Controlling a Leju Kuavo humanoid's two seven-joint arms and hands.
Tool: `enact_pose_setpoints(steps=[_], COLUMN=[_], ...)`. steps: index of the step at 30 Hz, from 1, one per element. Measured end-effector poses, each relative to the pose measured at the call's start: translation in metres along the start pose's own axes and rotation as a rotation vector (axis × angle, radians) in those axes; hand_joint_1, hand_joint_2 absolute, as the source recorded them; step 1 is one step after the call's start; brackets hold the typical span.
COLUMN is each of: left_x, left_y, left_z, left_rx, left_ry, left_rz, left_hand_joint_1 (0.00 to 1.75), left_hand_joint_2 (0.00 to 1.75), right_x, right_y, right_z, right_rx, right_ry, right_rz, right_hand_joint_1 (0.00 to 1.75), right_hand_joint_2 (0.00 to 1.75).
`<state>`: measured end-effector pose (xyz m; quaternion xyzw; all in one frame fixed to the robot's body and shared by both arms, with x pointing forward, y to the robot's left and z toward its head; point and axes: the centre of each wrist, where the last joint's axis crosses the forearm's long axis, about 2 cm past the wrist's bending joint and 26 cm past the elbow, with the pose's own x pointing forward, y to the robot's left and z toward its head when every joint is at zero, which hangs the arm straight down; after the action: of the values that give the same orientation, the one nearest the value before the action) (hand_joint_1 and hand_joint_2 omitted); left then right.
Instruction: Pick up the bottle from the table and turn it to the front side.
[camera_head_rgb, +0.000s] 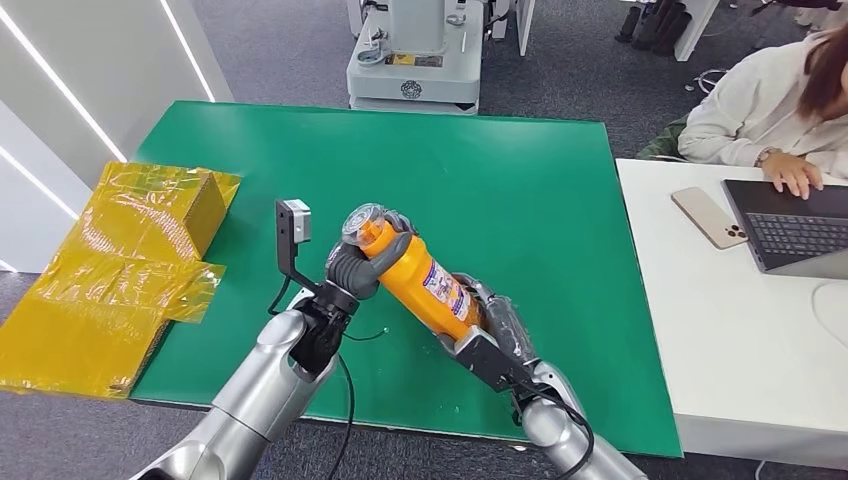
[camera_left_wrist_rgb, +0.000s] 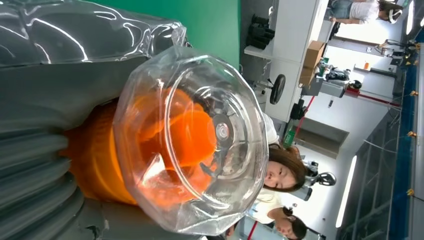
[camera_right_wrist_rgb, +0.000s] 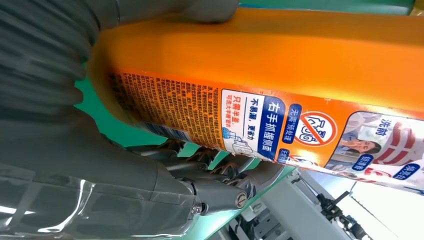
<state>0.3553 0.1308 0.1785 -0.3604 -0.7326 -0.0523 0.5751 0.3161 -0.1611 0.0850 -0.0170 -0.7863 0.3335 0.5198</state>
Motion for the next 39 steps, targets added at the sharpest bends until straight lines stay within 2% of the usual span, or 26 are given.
enact_pose_setpoints(steps=[1, 2, 4, 5, 6, 8, 12, 28, 39], left_x=[0.0, 0.0, 0.0, 0.0, 0.001, 0.001, 0.003, 0.012, 0.042], left_y=[0.0, -0.001, -0.001, -0.001, -0.001, -0.002, 0.0, 0.034, 0.055], left_z=[0.0, 0.0, -0.001, -0.001, -0.002, -0.003, -0.004, 0.002, -0.014], left_rx=[0.0, 0.0, -0.001, -0.002, -0.002, -0.001, 0.016, 0.111, 0.157], left_ry=[0.0, 0.0, 0.0, 0.0, 0.0, 0.0, 0.0, -0.073, -0.228], left_rz=[0.003, 0.005, 0.007, 0.006, 0.003, -0.007, -0.074, -0.654, -1.296], left_hand_joint_1=[1.75, 1.75, 1.75, 1.75, 1.75, 1.75, 1.75, 1.75, 1.75], left_hand_joint_2=[1.75, 1.75, 1.75, 1.75, 1.75, 1.75, 1.75, 1.75, 1.75], right_x=[0.0, 0.0, 0.0, -0.001, -0.001, -0.001, -0.001, 0.002, 0.012], right_y=[0.0, -0.001, -0.003, -0.003, -0.004, -0.006, -0.012, -0.03, -0.03], right_z=[0.0, 0.0, 0.0, 0.0, 0.001, 0.001, 0.001, 0.026, 0.033], right_rx=[-0.002, -0.005, -0.012, -0.015, -0.019, -0.029, -0.057, -0.156, -0.188], right_ry=[0.002, 0.003, 0.006, 0.008, 0.01, 0.015, 0.016, -0.03, -0.108], right_rz=[-0.002, -0.003, -0.009, -0.012, -0.016, -0.025, -0.038, -0.057, -0.066], right_hand_joint_1=[1.71, 1.61, 0.93, 0.51, 0.18, 0.0, 0.0, 0.0, 0.0], right_hand_joint_2=[1.75, 1.75, 1.75, 1.75, 1.75, 1.75, 1.75, 1.75, 1.75])
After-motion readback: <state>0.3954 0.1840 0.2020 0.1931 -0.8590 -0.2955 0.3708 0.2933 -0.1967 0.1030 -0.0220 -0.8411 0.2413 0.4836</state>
